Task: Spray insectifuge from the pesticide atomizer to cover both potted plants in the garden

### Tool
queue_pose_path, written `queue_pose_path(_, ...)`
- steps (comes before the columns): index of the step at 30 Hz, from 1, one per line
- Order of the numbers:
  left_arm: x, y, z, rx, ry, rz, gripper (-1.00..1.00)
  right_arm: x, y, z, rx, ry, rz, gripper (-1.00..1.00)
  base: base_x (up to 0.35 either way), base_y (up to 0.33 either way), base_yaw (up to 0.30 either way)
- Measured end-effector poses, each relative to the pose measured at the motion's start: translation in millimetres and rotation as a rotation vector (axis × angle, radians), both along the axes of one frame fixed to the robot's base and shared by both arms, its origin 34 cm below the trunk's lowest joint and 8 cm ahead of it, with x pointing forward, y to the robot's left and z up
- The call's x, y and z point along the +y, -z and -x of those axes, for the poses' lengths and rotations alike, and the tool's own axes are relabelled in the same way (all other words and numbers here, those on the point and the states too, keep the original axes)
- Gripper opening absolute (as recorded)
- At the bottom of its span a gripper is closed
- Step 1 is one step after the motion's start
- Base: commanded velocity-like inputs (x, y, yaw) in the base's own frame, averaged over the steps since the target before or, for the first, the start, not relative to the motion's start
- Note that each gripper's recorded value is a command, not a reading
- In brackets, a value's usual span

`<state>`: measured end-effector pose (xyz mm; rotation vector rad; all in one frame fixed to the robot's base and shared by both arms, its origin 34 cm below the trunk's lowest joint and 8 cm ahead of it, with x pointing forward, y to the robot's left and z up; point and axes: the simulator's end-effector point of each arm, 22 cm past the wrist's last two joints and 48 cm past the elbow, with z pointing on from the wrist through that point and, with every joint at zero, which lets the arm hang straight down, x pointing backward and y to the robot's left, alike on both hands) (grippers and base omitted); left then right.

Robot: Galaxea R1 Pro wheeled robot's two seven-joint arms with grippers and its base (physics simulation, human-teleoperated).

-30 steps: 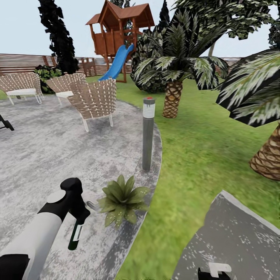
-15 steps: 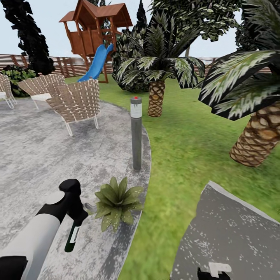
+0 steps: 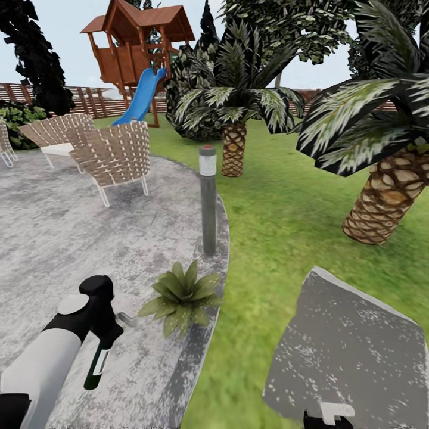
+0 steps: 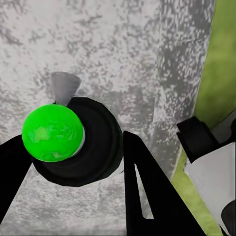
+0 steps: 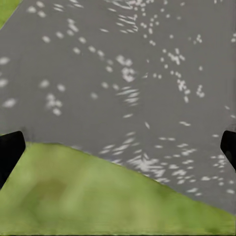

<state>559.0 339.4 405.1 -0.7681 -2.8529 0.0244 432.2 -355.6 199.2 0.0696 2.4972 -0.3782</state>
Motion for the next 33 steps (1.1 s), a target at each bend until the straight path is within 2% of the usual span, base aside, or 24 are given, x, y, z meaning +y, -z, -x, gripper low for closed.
queue_pose_path(6,-3,0,-1,-0.003,-0.002,0.006,-1.00,4,0,-1,-0.002,0.000,-0.005,1.00,-0.045,0.305,-0.019)
queue_pose_path(14,-6,-1,-2,-0.009,-0.004,0.015,-1.00,3,0,-1,-0.003,0.003,-0.003,1.00,0.028,0.299,-0.264)
queue_pose_path(22,-11,0,-2,-0.007,-0.003,0.026,-1.00,2,0,-1,-0.003,0.003,-0.002,1.00,0.089,0.034,-0.282)
queue_pose_path(24,-13,6,6,0.010,0.001,0.029,-1.00,2,0,-1,-0.003,0.004,-0.002,1.00,0.003,0.000,-0.282)
queue_pose_path(28,-30,12,12,0.023,0.023,0.047,-1.00,2,0,-1,-0.003,0.004,-0.002,1.00,0.001,0.000,-0.282)
queue_pose_path(31,-28,12,12,0.021,0.031,0.048,-1.00,2,0,-1,-0.003,0.004,-0.002,1.00,0.000,0.000,-0.282)
queue_pose_path(33,-25,12,12,0.021,0.061,0.054,-1.00,2,0,-1,-0.003,0.004,-0.002,1.00,0.000,0.000,-0.282)
